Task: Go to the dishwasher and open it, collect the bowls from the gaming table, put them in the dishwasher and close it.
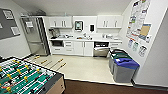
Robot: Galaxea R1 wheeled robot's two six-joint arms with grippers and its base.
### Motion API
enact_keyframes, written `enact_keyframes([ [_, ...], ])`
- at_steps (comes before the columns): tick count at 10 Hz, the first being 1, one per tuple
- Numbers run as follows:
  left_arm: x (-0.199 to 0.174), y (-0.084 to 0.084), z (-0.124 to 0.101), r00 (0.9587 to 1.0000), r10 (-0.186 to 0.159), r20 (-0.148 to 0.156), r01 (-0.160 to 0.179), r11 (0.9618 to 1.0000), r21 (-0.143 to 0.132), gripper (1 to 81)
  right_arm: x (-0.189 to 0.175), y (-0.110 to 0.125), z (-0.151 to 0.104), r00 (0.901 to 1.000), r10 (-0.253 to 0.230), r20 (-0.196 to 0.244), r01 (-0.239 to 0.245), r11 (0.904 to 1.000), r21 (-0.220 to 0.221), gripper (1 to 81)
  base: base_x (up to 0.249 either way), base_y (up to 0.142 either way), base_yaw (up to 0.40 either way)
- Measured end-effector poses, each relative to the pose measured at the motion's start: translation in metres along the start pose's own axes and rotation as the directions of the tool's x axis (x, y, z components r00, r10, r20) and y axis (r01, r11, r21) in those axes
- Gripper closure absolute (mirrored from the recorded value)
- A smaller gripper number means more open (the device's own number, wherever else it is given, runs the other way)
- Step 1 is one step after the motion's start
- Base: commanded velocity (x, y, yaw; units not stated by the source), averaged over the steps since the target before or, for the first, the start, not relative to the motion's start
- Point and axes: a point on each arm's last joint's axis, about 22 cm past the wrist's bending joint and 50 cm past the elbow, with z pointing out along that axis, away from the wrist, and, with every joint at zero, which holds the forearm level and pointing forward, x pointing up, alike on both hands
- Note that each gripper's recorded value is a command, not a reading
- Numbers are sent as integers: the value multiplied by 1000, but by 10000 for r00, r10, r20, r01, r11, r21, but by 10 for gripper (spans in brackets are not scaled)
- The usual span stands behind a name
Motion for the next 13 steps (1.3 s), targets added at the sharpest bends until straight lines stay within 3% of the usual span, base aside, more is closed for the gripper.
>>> enact_keyframes([
  [2, -12, 1, -2, 9999, -80, 110, 80, 10000, 0, 811, -2, 1, -1, 10000, 12, -5, -12, 10000, -9, 811, 113, 0, 0],
  [13, -9, -7, -6, 10000, -39, 70, 38, 9999, 108, 811, 1, -2, 1, 10000, 6, -63, -6, 10000, 30, 811, 119, 0, 0],
])
